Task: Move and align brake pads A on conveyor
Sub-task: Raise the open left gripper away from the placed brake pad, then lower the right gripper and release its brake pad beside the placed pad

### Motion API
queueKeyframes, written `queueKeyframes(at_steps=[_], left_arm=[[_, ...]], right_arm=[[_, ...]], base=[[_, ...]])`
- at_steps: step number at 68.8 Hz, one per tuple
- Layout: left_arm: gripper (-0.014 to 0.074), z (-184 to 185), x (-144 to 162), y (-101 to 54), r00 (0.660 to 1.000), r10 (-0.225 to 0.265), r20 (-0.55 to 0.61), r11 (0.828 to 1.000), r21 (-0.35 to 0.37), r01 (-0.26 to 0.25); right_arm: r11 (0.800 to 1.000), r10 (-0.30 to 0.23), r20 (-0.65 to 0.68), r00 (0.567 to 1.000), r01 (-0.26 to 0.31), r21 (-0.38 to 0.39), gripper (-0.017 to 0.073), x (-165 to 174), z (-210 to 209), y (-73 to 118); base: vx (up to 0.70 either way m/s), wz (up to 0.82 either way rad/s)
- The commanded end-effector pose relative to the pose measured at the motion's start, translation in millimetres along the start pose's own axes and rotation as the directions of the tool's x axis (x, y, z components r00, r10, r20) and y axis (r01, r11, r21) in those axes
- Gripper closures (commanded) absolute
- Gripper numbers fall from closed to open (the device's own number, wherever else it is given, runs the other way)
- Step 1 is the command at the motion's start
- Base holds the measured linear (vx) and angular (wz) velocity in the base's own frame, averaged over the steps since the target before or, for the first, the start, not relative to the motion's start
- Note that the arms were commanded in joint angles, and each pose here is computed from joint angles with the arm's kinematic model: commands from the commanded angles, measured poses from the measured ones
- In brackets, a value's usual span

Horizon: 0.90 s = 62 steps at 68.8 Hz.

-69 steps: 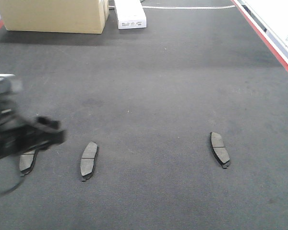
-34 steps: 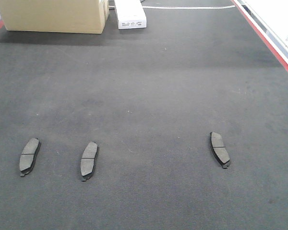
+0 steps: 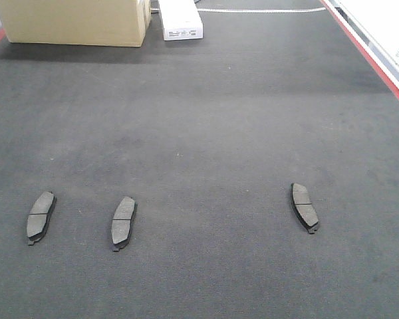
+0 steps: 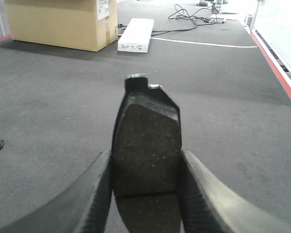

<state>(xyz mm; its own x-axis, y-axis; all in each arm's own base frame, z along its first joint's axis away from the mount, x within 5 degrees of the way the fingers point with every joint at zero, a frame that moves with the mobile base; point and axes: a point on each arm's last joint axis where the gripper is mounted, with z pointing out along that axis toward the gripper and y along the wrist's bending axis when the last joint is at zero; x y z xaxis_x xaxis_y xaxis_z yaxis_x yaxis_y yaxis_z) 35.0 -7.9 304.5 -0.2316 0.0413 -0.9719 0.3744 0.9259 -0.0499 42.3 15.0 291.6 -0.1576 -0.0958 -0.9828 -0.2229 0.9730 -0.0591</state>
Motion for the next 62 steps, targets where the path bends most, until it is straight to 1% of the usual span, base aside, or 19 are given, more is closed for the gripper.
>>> queueKeyframes(at_steps=[1, 20, 28, 38, 47, 53, 59, 62], left_arm=[[0.0126, -2, -12, -1.8, 0.997, 0.001, 0.074, 1.000, 0.018, -0.003], [0.0126, -2, -12, -1.8, 0.997, 0.001, 0.074, 1.000, 0.018, -0.003], [0.0126, -2, -12, -1.8, 0.997, 0.000, 0.074, 1.000, 0.019, -0.002], [0.0126, -2, -12, -1.8, 0.997, 0.000, 0.074, 1.000, 0.019, -0.002], [0.0126, -2, -12, -1.8, 0.997, 0.000, 0.074, 1.000, 0.019, -0.002], [0.0126, -2, -12, -1.8, 0.997, 0.000, 0.074, 1.000, 0.019, -0.002], [0.0126, -2, -12, -1.8, 0.997, 0.000, 0.074, 1.000, 0.019, -0.002], [0.0126, -2, -12, -1.9, 0.997, 0.000, 0.073, 1.000, 0.019, -0.001]], right_arm=[[0.999, -0.005, 0.103, 0.995, 0.001, 0.033, 0.0561, -16, -2, -3.0], [1.000, 0.002, 0.083, 0.997, -0.004, 0.030, 0.0561, -16, 1, -3.4], [0.999, 0.043, 0.008, 0.999, -0.044, 0.018, 0.0558, -20, 15, -4.9], [0.993, 0.121, -0.125, 0.985, -0.120, 0.015, 0.0552, -33, 42, -8.8], [0.985, 0.168, -0.279, 0.945, -0.169, 0.022, 0.0552, -39, 78, -13.3], [0.983, 0.179, -0.365, 0.914, -0.181, 0.029, 0.0548, -38, 103, -16.2], [0.980, 0.189, -0.464, 0.865, -0.194, 0.038, 0.0547, -32, 130, -18.9], [0.976, 0.208, -0.515, 0.832, -0.214, 0.049, 0.0546, -27, 143, -19.7]], base=[[0.00, 0.00], [0.00, 0.00], [0.00, 0.00], [0.00, 0.00], [0.00, 0.00], [0.00, 0.00], [0.00, 0.00], [0.00, 0.00]])
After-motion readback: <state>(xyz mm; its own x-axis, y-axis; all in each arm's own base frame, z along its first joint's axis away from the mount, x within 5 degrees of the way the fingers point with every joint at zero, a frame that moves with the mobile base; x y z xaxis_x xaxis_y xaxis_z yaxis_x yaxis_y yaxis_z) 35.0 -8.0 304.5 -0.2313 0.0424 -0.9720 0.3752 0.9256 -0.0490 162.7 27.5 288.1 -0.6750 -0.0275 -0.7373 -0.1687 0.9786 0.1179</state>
